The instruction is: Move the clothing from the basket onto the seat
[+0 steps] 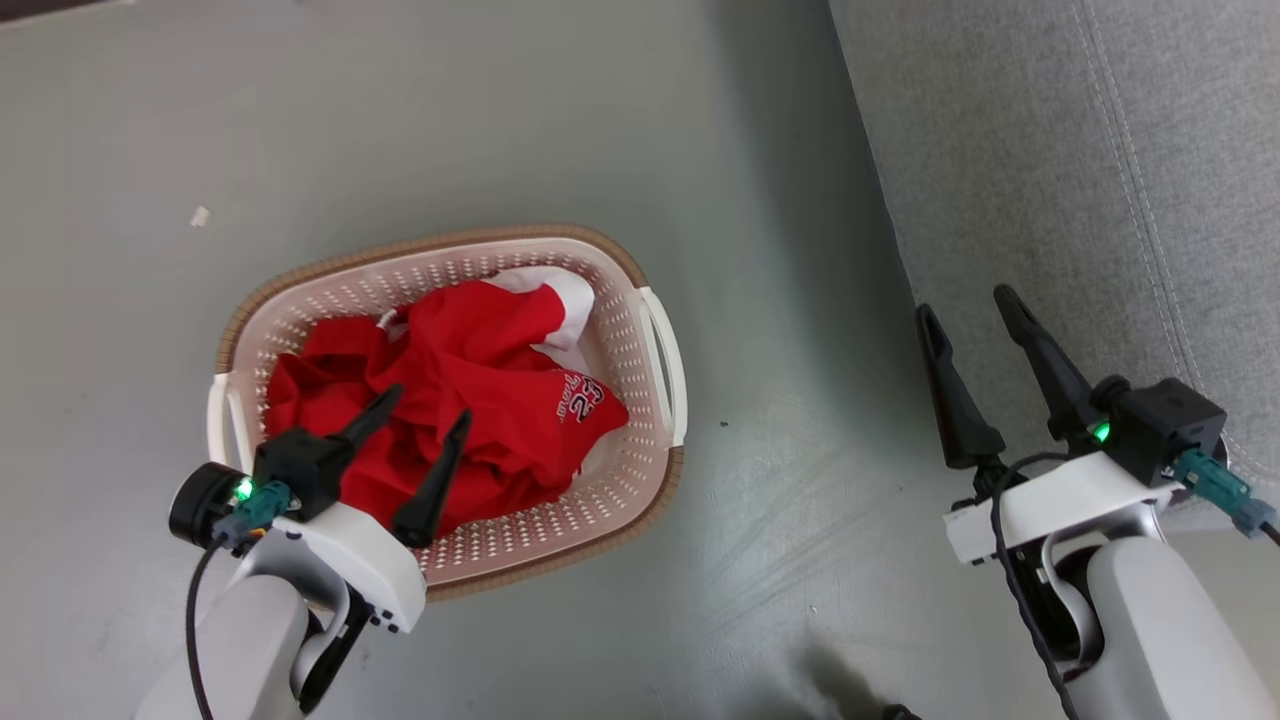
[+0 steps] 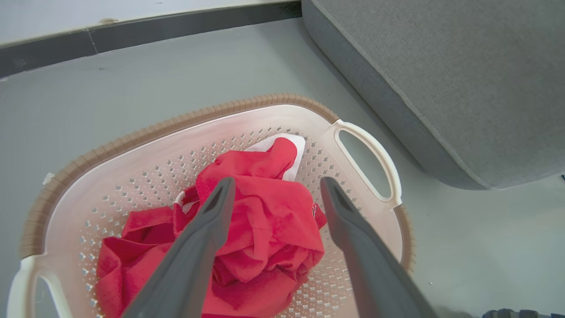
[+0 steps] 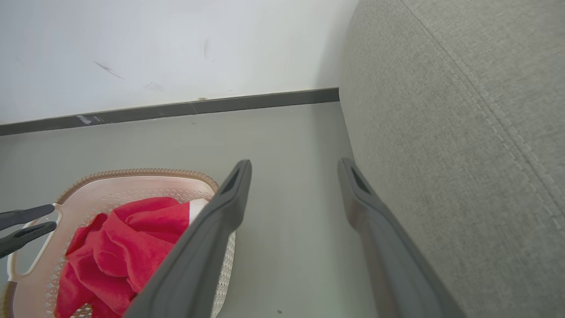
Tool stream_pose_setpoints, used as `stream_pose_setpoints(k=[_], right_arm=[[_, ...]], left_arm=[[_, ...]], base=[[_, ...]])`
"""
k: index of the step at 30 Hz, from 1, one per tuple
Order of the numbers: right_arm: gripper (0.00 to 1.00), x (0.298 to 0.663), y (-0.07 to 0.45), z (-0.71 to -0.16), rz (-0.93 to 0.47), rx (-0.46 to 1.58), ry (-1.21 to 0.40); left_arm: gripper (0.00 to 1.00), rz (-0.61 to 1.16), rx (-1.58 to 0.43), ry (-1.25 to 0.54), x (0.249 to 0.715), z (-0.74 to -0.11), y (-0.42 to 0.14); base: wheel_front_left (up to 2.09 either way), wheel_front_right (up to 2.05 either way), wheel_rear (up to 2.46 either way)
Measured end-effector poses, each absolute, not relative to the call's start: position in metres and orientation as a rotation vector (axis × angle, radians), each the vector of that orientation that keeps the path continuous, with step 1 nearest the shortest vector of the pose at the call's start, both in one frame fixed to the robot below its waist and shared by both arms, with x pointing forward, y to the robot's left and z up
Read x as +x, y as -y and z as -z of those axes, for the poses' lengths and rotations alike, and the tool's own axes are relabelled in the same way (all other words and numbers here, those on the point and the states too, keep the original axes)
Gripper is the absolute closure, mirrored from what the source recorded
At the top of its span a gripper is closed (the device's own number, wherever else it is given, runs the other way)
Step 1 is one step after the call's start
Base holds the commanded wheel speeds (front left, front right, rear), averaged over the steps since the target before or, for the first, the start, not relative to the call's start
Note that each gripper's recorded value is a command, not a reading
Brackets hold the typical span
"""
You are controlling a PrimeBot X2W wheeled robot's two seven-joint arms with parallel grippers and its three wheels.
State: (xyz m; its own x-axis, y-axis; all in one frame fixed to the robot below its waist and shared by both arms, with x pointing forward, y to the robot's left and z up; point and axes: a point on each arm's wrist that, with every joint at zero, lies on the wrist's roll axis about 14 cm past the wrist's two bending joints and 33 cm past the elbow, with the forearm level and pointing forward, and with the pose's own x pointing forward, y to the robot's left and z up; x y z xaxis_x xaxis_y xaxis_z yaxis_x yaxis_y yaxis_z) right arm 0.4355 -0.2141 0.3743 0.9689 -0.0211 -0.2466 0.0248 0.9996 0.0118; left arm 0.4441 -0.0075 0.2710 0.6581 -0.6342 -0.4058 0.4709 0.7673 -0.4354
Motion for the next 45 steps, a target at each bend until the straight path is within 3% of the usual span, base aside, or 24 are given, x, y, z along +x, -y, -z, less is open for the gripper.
stream_pose_setpoints(k=[13, 27, 45], right_arm=[[0.0, 0.451, 0.222, -0.363, 0.033, 0.006, -0.255], [0.0, 0.465, 0.226, -0.351, 0.03, -0.004, -0.265], [0.0, 0.465, 0.232, -0.345, 0.051, 0.015, -0.279]], left_arm=[[0.0, 0.64, -0.342, -0.62, 0.46, -0.239, 0.015], [0.0, 0.695, -0.388, -0.706, 0.448, -0.213, 0.032], [0.0, 0.719, -0.351, -0.746, 0.45, -0.196, 0.033]], base=[[0.0, 0.0, 0.0], [0.0, 0.0, 0.0], [0.0, 0.0, 0.0]])
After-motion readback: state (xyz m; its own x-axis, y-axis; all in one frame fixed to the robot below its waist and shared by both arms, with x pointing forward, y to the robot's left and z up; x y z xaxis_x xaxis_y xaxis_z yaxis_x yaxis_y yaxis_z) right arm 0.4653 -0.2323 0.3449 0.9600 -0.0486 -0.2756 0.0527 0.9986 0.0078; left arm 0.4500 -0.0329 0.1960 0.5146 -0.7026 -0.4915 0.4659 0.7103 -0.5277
